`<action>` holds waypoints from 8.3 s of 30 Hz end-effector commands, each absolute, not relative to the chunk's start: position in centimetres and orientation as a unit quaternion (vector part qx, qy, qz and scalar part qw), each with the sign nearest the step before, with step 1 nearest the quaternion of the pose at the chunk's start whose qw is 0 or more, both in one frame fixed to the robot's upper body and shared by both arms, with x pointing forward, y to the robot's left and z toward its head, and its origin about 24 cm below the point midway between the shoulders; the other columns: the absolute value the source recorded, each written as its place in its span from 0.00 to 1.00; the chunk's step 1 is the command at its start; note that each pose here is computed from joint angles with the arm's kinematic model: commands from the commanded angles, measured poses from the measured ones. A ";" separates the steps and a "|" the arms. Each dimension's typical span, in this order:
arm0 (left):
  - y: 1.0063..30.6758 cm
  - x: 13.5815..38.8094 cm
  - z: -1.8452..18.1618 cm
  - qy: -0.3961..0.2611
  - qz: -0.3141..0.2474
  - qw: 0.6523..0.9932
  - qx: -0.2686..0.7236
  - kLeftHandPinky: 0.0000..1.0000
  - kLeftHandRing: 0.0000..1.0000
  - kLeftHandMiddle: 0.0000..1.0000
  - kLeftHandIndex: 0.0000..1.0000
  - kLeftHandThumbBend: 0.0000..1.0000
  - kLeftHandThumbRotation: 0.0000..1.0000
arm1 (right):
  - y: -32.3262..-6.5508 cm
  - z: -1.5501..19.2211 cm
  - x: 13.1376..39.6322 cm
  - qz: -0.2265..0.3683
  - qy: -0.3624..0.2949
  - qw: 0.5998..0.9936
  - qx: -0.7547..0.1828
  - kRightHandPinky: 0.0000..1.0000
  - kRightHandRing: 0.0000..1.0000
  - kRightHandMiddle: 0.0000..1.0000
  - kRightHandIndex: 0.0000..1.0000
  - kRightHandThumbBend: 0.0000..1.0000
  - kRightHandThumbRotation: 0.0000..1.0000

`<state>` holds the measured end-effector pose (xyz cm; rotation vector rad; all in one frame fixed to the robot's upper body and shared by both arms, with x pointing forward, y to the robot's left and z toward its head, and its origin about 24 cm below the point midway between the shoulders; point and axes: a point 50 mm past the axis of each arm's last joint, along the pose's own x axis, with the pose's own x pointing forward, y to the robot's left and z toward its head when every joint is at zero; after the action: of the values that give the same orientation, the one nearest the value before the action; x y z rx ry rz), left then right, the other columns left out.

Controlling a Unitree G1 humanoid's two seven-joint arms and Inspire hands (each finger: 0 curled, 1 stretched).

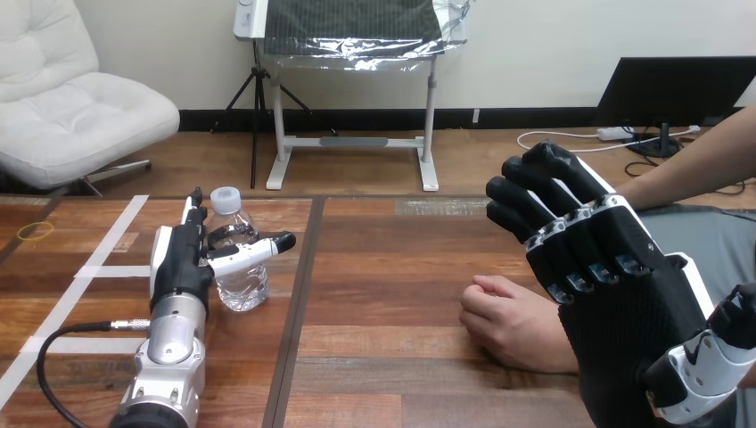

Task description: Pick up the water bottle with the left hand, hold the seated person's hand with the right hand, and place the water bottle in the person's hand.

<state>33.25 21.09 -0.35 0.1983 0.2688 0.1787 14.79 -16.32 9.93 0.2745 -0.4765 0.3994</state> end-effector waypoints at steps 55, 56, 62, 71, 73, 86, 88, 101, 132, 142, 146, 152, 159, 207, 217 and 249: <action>18.6 36.5 3.3 0.127 0.124 0.974 0.138 0.39 0.49 0.53 0.60 0.78 0.00 | -16.5 11.7 14.8 0.209 -0.270 0.930 0.132 0.88 0.87 0.87 0.85 0.83 1.00; 18.6 36.5 3.4 0.125 0.123 0.975 0.138 0.39 0.48 0.53 0.60 0.78 0.00 | -16.5 11.7 14.8 0.210 -0.270 0.930 0.132 0.88 0.87 0.87 0.85 0.83 1.00; 18.6 36.5 3.4 0.117 0.122 0.977 0.131 0.36 0.43 0.50 0.54 0.73 0.00 | -16.5 11.7 14.8 0.210 -0.269 0.930 0.133 0.88 0.87 0.87 0.86 0.83 1.00; 18.5 36.5 3.6 0.109 0.118 0.978 0.134 0.31 0.37 0.44 0.46 0.66 0.00 | -16.6 11.6 14.9 0.210 -0.271 0.930 0.131 0.88 0.87 0.87 0.86 0.83 1.00; 18.5 36.5 3.6 0.107 0.118 0.978 0.135 0.31 0.36 0.43 0.45 0.66 0.00 | -16.6 11.6 14.9 0.210 -0.271 0.930 0.132 0.88 0.87 0.87 0.86 0.83 1.00; 18.2 36.0 4.3 0.053 0.113 0.984 0.127 0.31 0.36 0.42 0.44 0.67 0.00 | -16.6 11.2 15.1 0.207 -0.263 0.934 0.126 0.92 0.88 0.88 0.87 0.83 1.00; 18.1 35.8 4.5 0.041 0.112 0.985 0.125 0.30 0.36 0.42 0.45 0.68 0.00 | -16.6 11.1 15.1 0.204 -0.263 0.935 0.122 0.92 0.88 0.88 0.87 0.82 1.00; 17.1 33.3 6.9 -0.092 0.104 0.983 0.123 0.29 0.35 0.41 0.44 0.68 0.00 | -17.5 10.8 16.2 0.179 -0.257 0.948 0.049 0.95 0.89 0.88 0.86 0.75 1.00; 15.9 26.4 13.3 -0.294 0.049 0.940 0.166 0.24 0.30 0.36 0.41 0.66 0.00 | -23.0 12.6 21.3 0.135 -0.244 0.925 -0.259 0.76 0.80 0.80 0.80 0.74 0.84; 16.1 25.6 14.4 -0.315 0.029 0.932 0.175 0.23 0.30 0.36 0.40 0.67 0.00 | -24.3 13.3 22.9 0.134 -0.222 0.908 -0.327 0.70 0.78 0.81 0.82 0.79 0.74; 16.2 25.2 14.9 -0.323 0.019 0.929 0.179 0.23 0.30 0.36 0.40 0.67 0.00 | -24.7 13.8 23.4 0.133 -0.215 0.903 -0.347 0.68 0.79 0.82 0.82 0.81 0.72; 16.4 24.9 15.6 -0.331 0.008 0.925 0.188 0.23 0.30 0.36 0.39 0.67 0.00 | -25.0 14.4 24.0 0.127 -0.206 0.898 -0.367 0.67 0.79 0.83 0.83 0.86 0.69; 16.6 24.6 16.3 -0.347 -0.002 0.915 0.205 0.23 0.28 0.34 0.38 0.68 0.00 | -25.5 15.1 24.7 0.120 -0.207 0.893 -0.381 0.64 0.79 0.83 0.84 0.90 0.66; 15.9 25.3 21.1 -0.432 -0.030 0.873 0.224 0.22 0.28 0.33 0.34 0.75 0.00 | -26.5 17.0 27.4 0.124 -0.182 0.826 -0.518 0.74 0.86 0.87 0.86 0.93 0.56; 15.8 25.7 21.1 -0.436 -0.031 0.875 0.209 0.22 0.28 0.33 0.35 0.73 0.00 | -26.8 16.2 28.1 0.136 -0.148 0.809 -0.552 0.83 0.87 0.86 0.85 0.97 0.51; 15.8 26.0 20.9 -0.438 -0.038 0.877 0.192 0.21 0.27 0.34 0.36 0.66 0.00 | -29.5 11.9 29.9 0.187 -0.004 0.807 -0.560 0.95 0.92 0.91 0.90 1.00 0.63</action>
<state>26.04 15.76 19.77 0.4010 -0.8658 -0.0893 28.89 -29.47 10.87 -1.1614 0.0185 0.4058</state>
